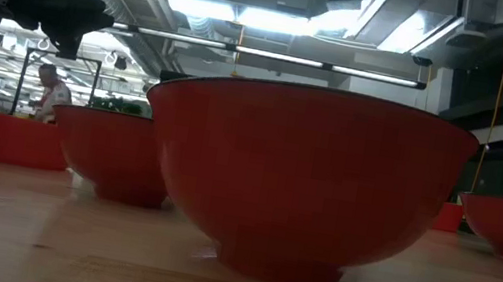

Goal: Pick & Place Mini bowls
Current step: Put the white bowl on the shelf

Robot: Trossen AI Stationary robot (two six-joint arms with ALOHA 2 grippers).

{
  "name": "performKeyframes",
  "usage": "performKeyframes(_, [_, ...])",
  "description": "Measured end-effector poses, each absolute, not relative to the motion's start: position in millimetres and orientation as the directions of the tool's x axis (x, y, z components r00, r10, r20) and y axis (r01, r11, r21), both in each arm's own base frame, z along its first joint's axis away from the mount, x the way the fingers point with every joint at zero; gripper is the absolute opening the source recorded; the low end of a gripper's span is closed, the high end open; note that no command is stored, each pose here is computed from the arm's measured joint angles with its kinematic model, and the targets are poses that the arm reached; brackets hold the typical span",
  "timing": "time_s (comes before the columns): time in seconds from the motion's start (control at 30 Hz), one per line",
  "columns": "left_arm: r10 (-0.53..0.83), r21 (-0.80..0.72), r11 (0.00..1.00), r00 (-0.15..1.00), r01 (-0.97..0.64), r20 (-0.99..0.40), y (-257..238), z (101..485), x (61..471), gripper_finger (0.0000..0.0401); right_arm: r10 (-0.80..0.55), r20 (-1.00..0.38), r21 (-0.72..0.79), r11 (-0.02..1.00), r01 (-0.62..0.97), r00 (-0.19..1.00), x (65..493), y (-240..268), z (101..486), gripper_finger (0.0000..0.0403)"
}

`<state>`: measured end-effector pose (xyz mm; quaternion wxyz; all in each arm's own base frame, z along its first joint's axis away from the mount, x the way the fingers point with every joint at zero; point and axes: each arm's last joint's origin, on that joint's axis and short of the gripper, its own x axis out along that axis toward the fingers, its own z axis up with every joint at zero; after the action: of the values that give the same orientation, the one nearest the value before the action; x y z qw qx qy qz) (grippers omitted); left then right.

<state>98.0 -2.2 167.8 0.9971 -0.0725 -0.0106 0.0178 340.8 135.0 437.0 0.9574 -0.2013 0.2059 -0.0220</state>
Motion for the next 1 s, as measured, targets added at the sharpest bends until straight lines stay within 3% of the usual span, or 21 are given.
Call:
performKeyframes(0.3, [0.038,-0.145,0.989,0.999,-0.034,0.019,-2,168,98,0.0123,-0.286,-0.447,-0.493,0.869,0.033,0.848,354,78,430,0.0028])
performKeyframes(0.67, [0.037,-0.145,0.989,0.999,-0.034,0.019,-2,168,98,0.0123,-0.470,-0.636,-0.465,0.866,0.182,0.612,348,-24,411,0.0021])
performKeyframes(0.83, [0.037,-0.145,0.989,0.999,-0.034,0.019,-2,168,98,0.0123,-0.448,-0.715,-0.411,0.890,0.196,0.536,338,-57,405,0.0034])
performKeyframes(1.0, [0.038,-0.145,0.989,0.999,-0.035,0.019,-2,168,98,0.0123,-0.399,-0.781,-0.350,0.917,0.194,0.480,329,-75,400,0.0016])
